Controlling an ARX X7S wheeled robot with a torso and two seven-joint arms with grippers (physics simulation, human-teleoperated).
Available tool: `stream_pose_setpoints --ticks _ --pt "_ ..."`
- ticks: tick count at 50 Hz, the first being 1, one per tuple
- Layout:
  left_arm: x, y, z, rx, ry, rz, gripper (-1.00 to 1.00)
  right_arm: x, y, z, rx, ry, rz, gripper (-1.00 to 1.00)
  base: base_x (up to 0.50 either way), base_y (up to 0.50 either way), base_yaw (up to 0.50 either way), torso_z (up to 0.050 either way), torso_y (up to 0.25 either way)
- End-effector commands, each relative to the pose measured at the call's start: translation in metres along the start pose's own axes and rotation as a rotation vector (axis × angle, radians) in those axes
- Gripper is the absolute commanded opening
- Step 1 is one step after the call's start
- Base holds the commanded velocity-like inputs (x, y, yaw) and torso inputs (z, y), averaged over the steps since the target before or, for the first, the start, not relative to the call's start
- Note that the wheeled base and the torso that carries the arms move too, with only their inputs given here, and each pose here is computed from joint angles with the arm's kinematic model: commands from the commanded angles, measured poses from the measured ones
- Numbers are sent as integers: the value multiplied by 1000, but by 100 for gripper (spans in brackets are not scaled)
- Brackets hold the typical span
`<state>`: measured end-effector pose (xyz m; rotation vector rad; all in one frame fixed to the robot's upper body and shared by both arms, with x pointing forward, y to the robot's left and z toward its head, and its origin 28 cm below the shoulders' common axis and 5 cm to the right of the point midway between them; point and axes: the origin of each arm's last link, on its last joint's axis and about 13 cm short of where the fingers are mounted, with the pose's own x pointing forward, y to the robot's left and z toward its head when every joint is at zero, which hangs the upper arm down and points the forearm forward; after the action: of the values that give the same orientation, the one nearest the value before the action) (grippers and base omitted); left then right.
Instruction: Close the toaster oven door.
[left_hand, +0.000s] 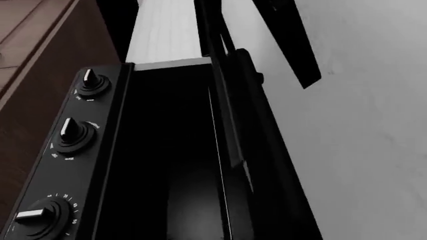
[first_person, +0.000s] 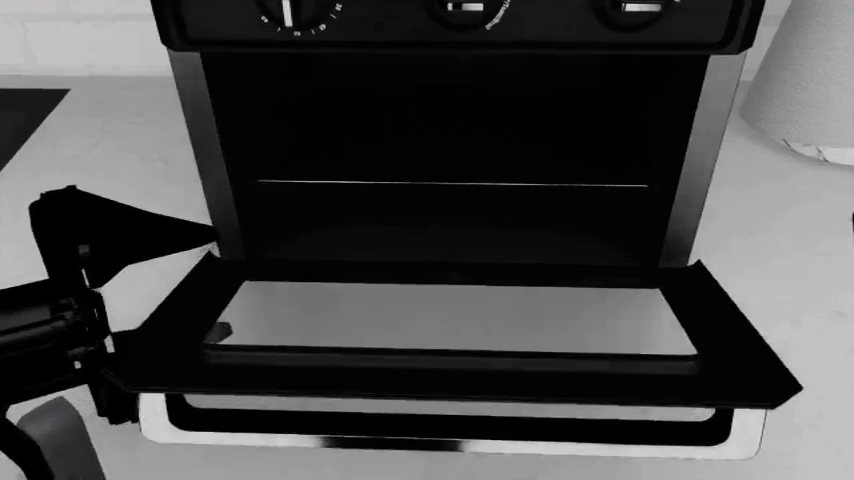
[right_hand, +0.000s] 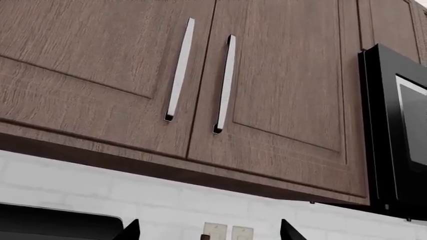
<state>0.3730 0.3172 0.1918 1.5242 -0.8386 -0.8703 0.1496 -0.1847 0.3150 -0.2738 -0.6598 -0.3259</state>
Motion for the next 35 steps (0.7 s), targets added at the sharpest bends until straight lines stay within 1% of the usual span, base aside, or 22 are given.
stream_pose_setpoints --ticks 1,6,17,21,24,29,35 --pt "6 22 6 -129 47 247 100 0 0 0 4 0 0 100 0 0 0 0 0" --pt "5 19 12 -214 90 285 100 1 0 0 7 -2 0 100 0 0 -1 0 2" --pt "3 9 26 -312 154 347 100 -3 -1 -1 12 -2 -6 100 0 0 0 1 2" --pt "2 9 28 -319 170 370 100 -2 -1 -1 13 -4 -5 100 0 0 0 0 5" --pt "3 10 27 -307 169 393 100 -1 -1 -1 12 -4 -3 100 0 0 0 0 0" --pt "2 19 27 -268 146 428 100 -2 -1 1 11 -7 -3 100 0 0 0 2 4" --pt "-1 24 28 -267 153 468 100 -1 0 1 11 -7 -2 100 0 0 0 0 2"
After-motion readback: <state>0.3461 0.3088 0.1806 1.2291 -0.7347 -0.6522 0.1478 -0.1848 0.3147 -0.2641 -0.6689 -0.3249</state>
